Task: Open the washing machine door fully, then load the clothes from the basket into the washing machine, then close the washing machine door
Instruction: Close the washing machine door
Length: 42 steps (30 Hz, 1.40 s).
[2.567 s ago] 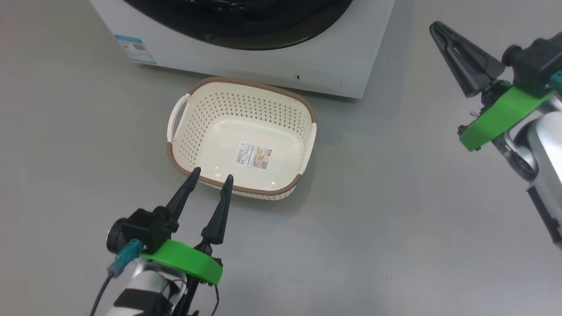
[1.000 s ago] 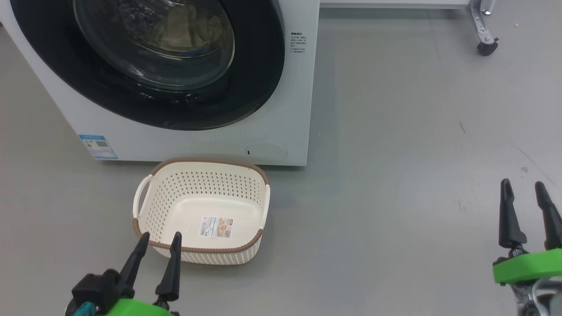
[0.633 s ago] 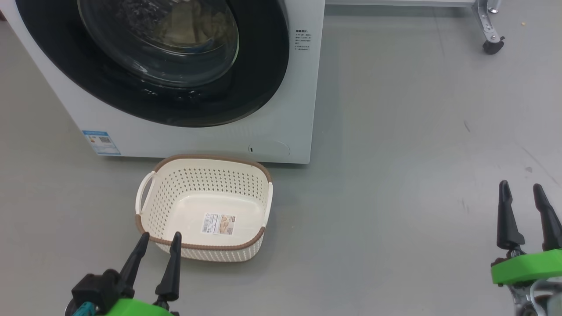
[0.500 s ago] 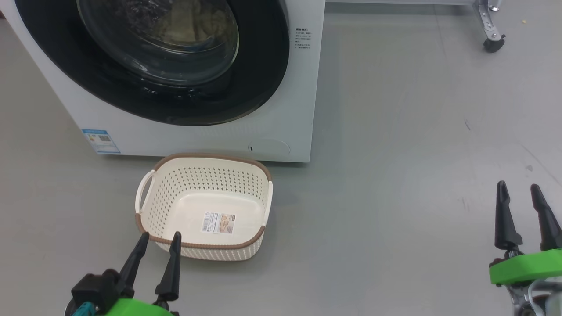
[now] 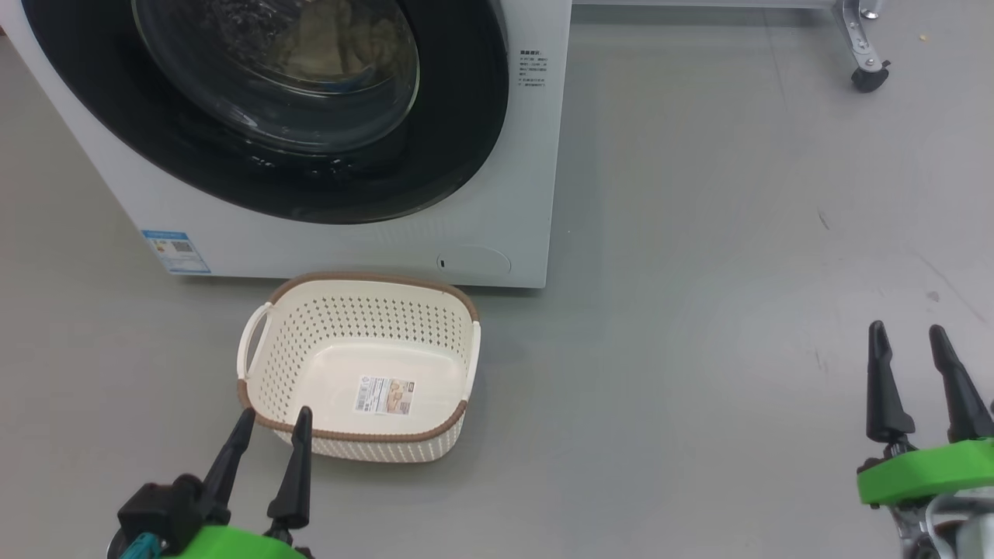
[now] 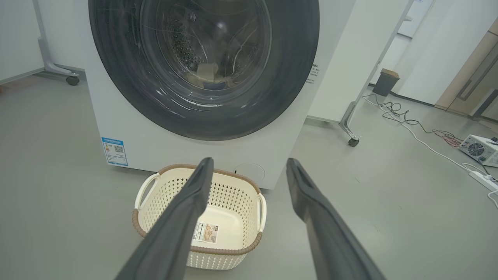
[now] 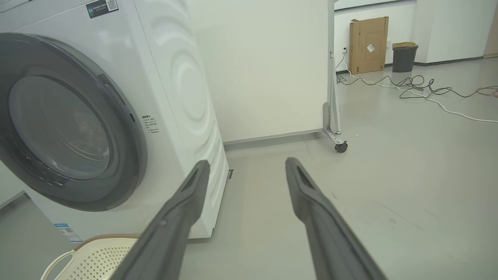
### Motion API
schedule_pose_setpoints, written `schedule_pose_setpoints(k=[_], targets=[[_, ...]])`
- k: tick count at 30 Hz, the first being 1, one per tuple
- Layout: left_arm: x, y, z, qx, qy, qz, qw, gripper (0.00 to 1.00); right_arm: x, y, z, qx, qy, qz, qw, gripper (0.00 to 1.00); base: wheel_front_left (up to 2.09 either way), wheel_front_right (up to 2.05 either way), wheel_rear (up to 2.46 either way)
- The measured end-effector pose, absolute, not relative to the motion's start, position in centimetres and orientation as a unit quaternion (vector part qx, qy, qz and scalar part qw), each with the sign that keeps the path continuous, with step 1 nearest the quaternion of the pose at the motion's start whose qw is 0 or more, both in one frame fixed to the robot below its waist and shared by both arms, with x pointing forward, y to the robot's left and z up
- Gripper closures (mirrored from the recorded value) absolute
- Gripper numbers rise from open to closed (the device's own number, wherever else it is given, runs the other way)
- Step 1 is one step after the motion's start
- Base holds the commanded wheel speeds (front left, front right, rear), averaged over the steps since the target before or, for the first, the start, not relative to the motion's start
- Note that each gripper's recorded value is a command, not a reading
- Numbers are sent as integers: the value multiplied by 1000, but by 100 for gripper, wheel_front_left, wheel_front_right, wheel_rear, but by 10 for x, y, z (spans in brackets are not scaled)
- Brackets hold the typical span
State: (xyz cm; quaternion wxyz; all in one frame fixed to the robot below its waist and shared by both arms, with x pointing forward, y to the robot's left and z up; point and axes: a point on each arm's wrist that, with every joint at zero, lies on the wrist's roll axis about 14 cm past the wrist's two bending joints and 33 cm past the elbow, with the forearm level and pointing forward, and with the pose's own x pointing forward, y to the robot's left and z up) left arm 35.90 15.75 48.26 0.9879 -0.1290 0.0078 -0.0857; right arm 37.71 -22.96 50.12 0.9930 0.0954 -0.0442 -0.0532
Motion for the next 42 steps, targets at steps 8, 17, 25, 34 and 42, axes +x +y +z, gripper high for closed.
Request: schedule_pose_setpoints(k=[8, 17, 25, 34, 42], targets=[[359, 157, 483, -127, 7, -86, 988, 0, 378, -222, 500, 79, -40, -40, 995, 0, 0, 0, 0], [359, 149, 483, -126, 9, -99, 987, 0, 378, -220, 499, 77, -38, -37, 996, 0, 0, 0, 0], [358, 146, 483, -131, 9, -103, 986, 0, 378, -219, 499, 76, -37, -35, 996, 0, 0, 0, 0], [357, 146, 483, -126, 9, -106, 986, 0, 378, -217, 499, 74, -37, -31, 996, 0, 0, 0, 0], [356, 146, 482, -126, 11, -106, 986, 0, 378, -216, 499, 74, -36, -30, 996, 0, 0, 0, 0]])
